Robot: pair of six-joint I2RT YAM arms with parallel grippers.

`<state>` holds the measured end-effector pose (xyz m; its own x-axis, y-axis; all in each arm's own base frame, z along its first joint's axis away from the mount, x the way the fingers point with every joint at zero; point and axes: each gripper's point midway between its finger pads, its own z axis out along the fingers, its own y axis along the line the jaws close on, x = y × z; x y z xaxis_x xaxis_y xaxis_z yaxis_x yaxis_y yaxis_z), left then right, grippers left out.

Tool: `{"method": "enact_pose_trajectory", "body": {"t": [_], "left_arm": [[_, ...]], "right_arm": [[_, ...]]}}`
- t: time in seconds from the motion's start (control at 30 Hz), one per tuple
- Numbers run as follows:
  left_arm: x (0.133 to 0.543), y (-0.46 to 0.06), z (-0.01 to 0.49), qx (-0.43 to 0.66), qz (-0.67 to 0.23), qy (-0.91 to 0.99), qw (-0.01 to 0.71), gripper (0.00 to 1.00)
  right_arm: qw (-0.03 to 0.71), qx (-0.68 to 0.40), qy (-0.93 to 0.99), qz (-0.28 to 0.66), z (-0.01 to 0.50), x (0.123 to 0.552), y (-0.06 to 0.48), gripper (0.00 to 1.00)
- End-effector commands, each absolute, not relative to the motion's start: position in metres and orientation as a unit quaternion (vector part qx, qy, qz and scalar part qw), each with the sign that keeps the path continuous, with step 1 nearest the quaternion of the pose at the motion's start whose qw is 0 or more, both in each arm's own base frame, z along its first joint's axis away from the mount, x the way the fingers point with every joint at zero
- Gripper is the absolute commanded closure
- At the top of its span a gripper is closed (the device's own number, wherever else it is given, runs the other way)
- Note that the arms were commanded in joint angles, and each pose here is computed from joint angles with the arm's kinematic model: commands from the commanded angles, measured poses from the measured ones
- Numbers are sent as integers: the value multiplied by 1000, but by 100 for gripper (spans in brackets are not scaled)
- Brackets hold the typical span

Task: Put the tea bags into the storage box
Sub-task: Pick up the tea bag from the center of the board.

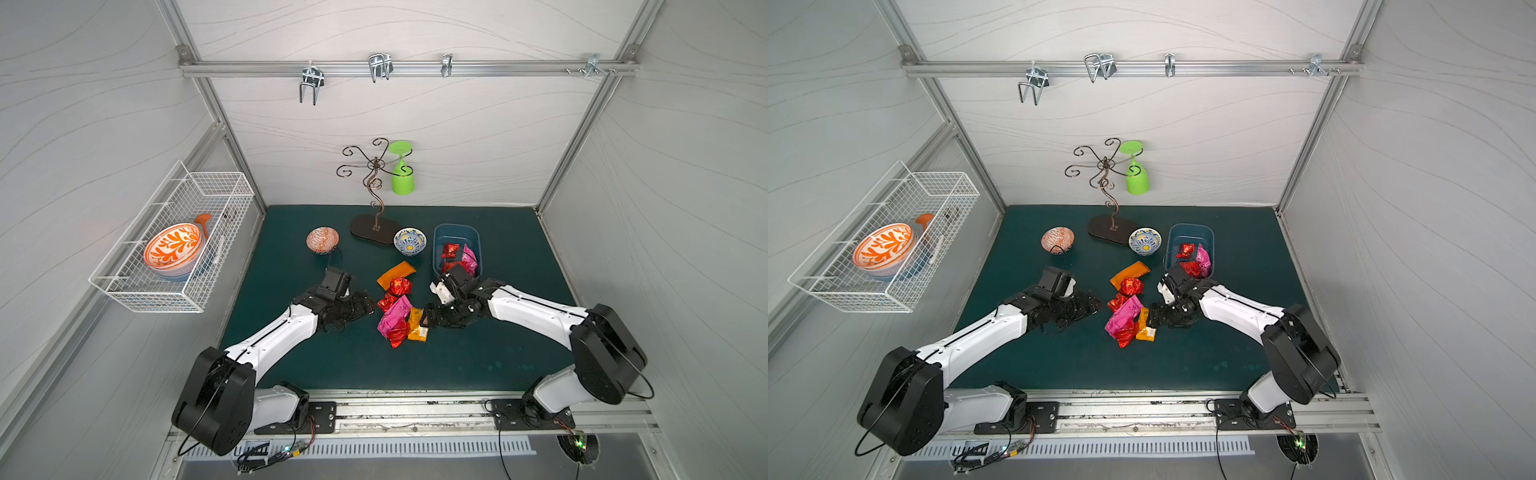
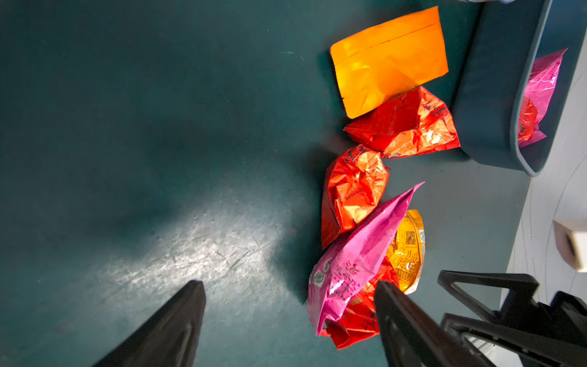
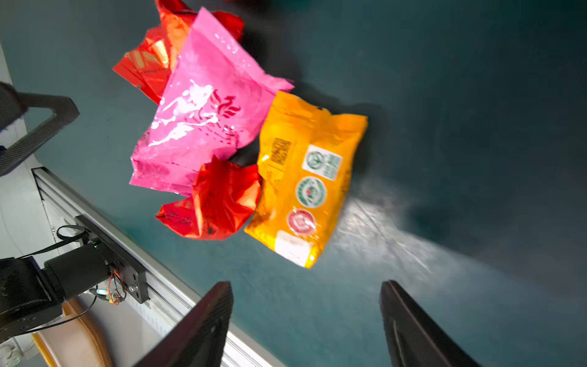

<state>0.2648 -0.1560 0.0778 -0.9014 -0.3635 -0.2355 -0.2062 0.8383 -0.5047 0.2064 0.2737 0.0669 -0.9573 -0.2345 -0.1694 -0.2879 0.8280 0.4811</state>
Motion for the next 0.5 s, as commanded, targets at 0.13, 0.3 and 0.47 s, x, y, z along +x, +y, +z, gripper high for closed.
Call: {"method": "enact_pose_trajectory", "body": {"t": [0.13, 0.3, 0.47], "left_arm": [[271, -161, 89, -148, -255, 939, 178, 12], [271, -161, 90, -147, -254, 939, 179, 12], [273, -161, 91, -146, -254, 939, 180, 12]], "right_arm": [[35, -140, 952, 271, 50, 215, 298, 23], [34, -138, 955, 259, 43, 220, 298, 26], [29, -137, 958, 248, 38, 219, 295, 41]]}}
